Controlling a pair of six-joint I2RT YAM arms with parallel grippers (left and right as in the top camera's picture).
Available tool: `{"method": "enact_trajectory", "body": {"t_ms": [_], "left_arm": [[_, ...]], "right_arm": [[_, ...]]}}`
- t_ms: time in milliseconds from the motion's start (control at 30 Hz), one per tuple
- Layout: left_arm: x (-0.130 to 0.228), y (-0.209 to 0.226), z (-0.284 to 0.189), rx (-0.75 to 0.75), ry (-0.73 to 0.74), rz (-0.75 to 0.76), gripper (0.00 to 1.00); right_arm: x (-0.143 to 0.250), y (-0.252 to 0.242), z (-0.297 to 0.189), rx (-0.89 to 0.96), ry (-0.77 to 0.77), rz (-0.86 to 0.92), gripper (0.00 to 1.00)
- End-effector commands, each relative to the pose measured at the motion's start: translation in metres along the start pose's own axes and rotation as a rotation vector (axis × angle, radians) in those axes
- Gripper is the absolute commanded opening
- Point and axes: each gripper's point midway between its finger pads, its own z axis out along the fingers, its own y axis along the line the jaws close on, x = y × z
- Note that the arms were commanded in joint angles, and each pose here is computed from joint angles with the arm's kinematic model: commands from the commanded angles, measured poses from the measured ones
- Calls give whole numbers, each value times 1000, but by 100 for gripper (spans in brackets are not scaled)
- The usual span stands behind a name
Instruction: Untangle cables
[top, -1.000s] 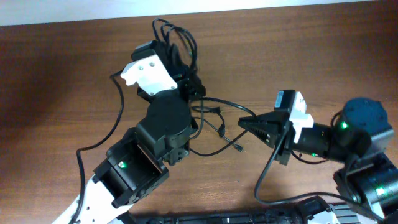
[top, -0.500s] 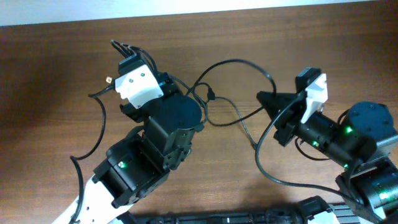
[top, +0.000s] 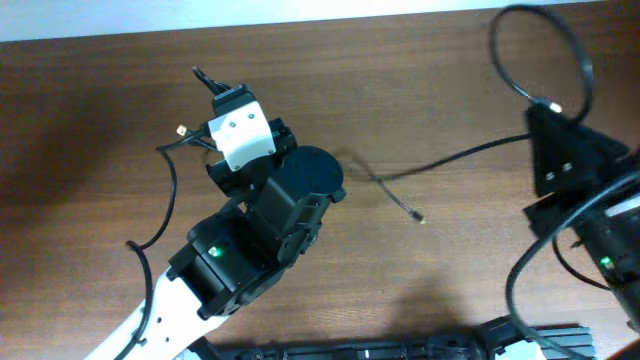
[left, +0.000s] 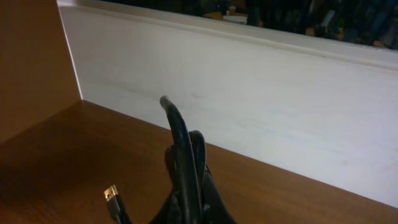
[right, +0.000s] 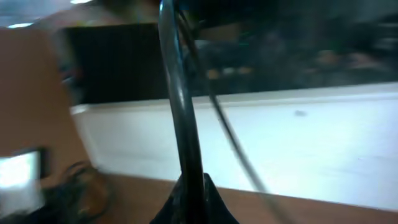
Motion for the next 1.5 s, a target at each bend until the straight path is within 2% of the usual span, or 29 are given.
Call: {"method": "enact_trajectory", "body": {"t_ms": [0,267,433,567,800,1033,1233,1367,1467], "left_arm": [[-3,-4,-1,33,13,1,0],[17,-40,-8,244,135,0,0],[31,-61,-17,376,213,4,0],[35,-68,-21,422,242,8,0],[39,-69,-22,434,257,17,0],[40,-68,-22,432,260,22,0],[40,-68,-22,432,260,23,0],[40,-68,-22,432,260,22,0],[40,-68,-22,432,260,22,0]], "right_arm": [[-8,-57,-8,334,-49,-5,4],[-19,-136,-56,909,-57,-176,4],[-22,-158,-85,1162,-25,-261,4],[-25,-167,-108,1329,-20,-280,4],[-24,-168,-109,1349,-8,-294,4],[-9,-171,-64,1271,179,-480,4],[12,-214,-43,1420,331,-533,4],[36,-272,-49,1508,426,-441,4],[71,-314,-65,1510,442,-196,4]]}}
